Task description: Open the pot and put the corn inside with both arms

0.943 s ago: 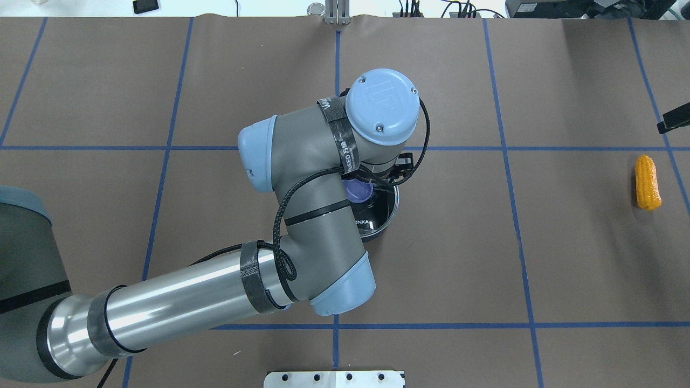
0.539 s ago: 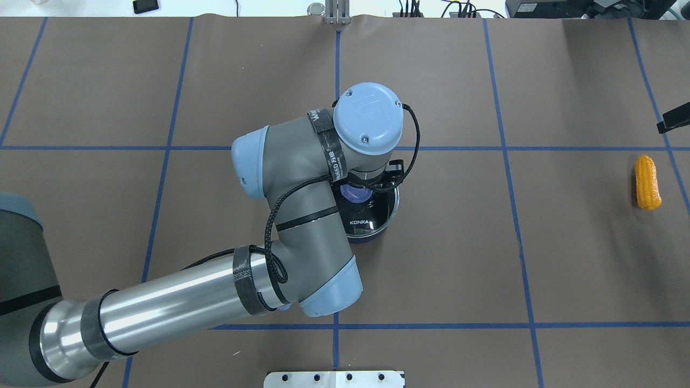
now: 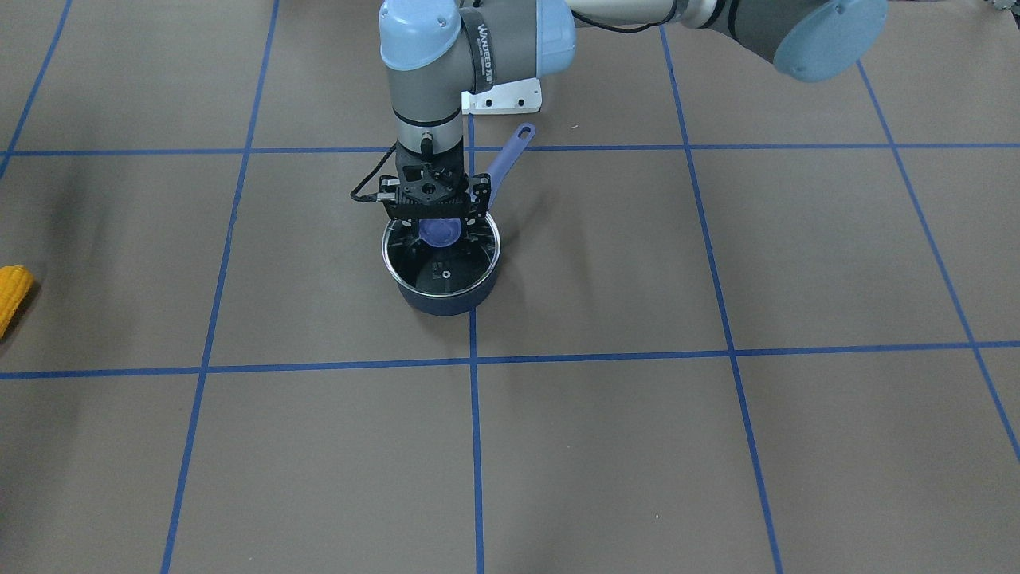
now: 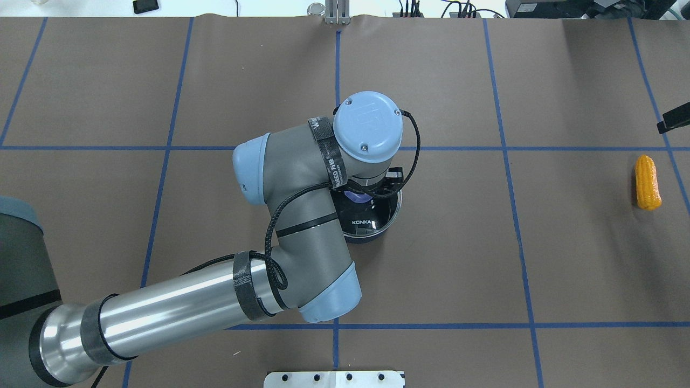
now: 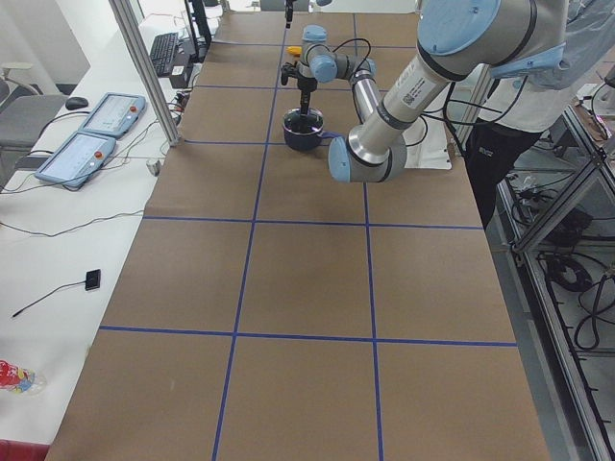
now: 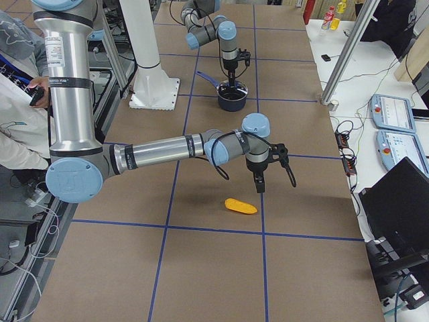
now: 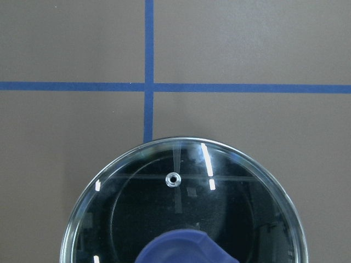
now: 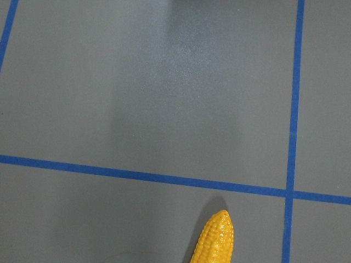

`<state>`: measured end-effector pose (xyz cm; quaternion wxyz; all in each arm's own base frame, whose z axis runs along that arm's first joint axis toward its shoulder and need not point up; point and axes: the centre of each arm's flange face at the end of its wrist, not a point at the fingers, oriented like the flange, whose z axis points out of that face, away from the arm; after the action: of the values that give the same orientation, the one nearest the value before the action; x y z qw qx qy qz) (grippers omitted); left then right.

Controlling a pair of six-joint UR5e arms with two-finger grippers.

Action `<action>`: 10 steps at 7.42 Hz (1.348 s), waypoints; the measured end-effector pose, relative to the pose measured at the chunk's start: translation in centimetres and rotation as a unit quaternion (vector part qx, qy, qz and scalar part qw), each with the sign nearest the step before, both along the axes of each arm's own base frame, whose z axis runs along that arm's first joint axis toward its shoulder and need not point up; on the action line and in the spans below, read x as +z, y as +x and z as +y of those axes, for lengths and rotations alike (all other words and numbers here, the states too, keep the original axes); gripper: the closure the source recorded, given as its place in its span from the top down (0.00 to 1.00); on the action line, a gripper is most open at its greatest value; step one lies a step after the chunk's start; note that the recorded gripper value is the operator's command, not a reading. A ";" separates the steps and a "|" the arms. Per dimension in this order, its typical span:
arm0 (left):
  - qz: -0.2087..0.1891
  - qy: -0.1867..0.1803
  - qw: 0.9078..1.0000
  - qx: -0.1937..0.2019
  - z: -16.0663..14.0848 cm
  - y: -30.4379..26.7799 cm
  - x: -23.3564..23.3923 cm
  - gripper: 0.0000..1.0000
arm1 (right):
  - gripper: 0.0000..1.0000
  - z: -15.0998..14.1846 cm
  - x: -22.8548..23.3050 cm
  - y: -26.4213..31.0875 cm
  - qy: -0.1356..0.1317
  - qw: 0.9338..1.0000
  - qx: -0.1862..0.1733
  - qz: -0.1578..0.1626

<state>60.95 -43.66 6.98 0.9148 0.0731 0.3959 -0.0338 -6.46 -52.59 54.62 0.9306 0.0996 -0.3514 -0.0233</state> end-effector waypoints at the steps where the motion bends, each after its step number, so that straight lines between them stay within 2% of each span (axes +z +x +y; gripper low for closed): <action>1: 0.001 0.000 1.000 0.001 0.1 0.0 0.0 0.19 | 1.00 0.0 0.0 0.0 0.000 1.000 0.000 0.000; 5: 0.024 0.019 0.999 0.008 1.5 -3.4 -0.3 0.14 | 1.00 0.0 0.0 0.0 0.000 1.000 -0.001 -0.001; 7: 0.020 0.065 0.997 0.031 2.2 -9.1 3.3 0.14 | 1.00 0.0 0.0 0.0 0.000 1.000 -0.001 -0.001; 10: -0.010 0.118 0.990 0.075 0.6 -18.0 10.5 0.14 | 1.00 0.0 0.0 0.0 0.000 1.000 0.000 -0.001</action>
<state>42.91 -43.02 17.47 0.9038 0.1507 0.3919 0.0829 -6.46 -52.57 54.63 0.9304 0.0992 -0.3520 -0.0234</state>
